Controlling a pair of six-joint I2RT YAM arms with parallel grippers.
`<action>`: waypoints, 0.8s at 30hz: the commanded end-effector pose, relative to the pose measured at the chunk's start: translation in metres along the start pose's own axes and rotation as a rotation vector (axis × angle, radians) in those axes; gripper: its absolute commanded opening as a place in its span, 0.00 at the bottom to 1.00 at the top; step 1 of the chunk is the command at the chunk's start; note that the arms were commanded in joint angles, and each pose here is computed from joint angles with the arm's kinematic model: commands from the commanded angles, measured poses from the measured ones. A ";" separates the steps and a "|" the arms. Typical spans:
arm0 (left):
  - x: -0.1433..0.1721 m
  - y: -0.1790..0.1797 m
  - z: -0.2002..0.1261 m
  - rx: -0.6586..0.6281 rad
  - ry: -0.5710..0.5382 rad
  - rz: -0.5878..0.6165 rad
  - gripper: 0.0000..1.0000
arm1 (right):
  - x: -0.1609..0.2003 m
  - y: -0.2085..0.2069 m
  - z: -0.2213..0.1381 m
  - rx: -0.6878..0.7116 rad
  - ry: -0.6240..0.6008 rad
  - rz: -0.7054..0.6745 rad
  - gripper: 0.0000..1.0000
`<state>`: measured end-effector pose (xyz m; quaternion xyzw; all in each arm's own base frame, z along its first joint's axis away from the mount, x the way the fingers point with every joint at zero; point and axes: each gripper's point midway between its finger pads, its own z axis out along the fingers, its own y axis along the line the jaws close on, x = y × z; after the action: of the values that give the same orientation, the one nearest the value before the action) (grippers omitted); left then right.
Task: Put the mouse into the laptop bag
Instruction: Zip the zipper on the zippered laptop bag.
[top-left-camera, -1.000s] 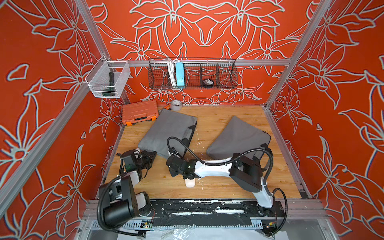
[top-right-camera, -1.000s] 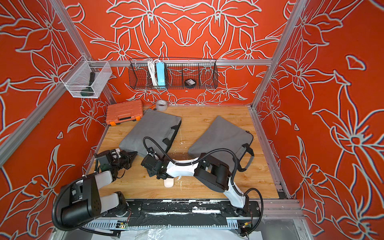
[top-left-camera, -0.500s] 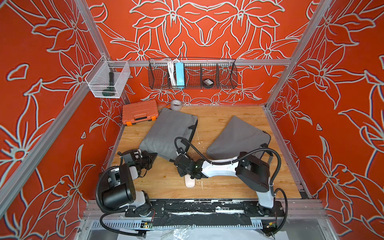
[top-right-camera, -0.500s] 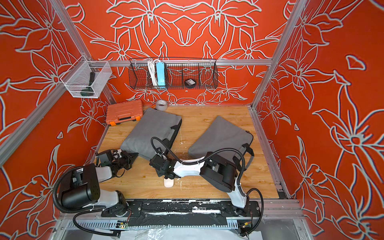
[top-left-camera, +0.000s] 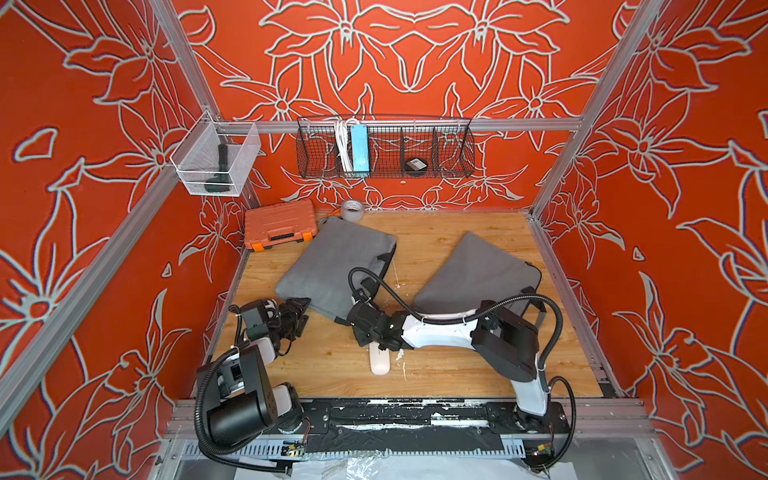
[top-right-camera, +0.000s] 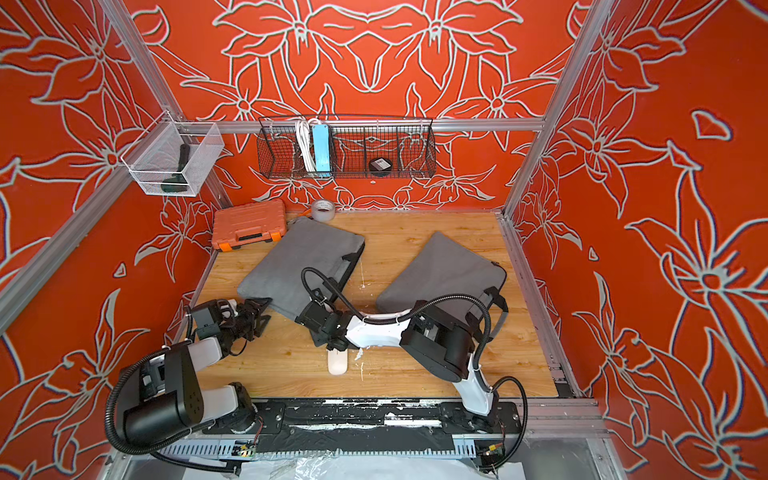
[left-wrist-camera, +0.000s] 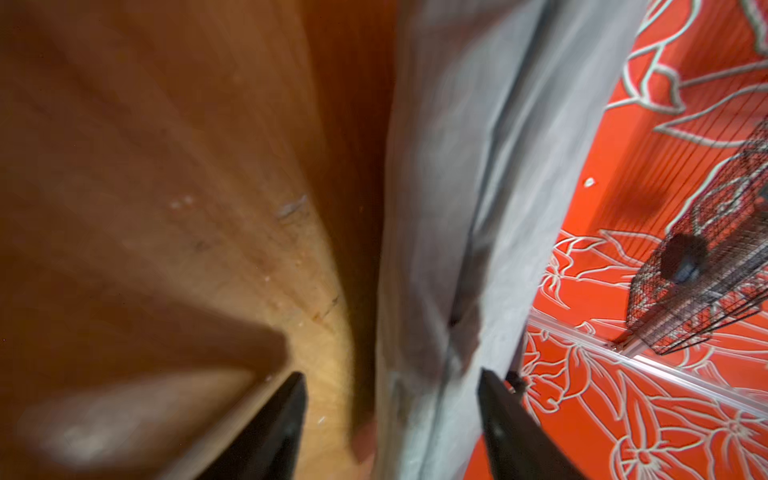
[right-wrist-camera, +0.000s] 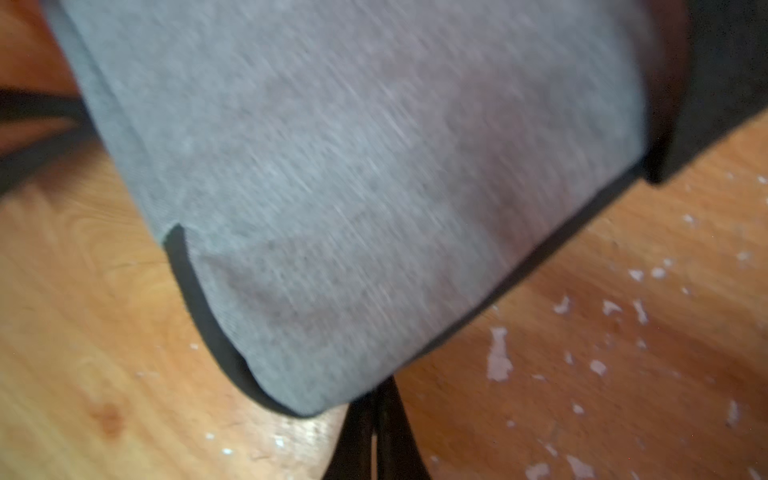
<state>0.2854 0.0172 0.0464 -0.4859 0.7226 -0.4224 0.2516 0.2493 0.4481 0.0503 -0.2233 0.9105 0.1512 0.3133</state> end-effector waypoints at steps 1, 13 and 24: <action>0.019 0.013 0.000 -0.021 0.061 -0.077 0.74 | -0.002 0.027 0.003 -0.040 0.007 -0.056 0.00; 0.036 0.006 -0.007 0.009 0.077 -0.077 0.67 | 0.000 0.083 0.027 -0.153 0.020 -0.168 0.00; 0.032 -0.006 -0.015 0.021 0.017 -0.030 0.23 | -0.002 0.075 0.035 -0.099 0.025 -0.145 0.00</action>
<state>0.2633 -0.0084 0.0601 -0.4911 0.7090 -0.4432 0.2442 0.2279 0.5328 0.0398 -0.3098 0.8814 0.1900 0.3017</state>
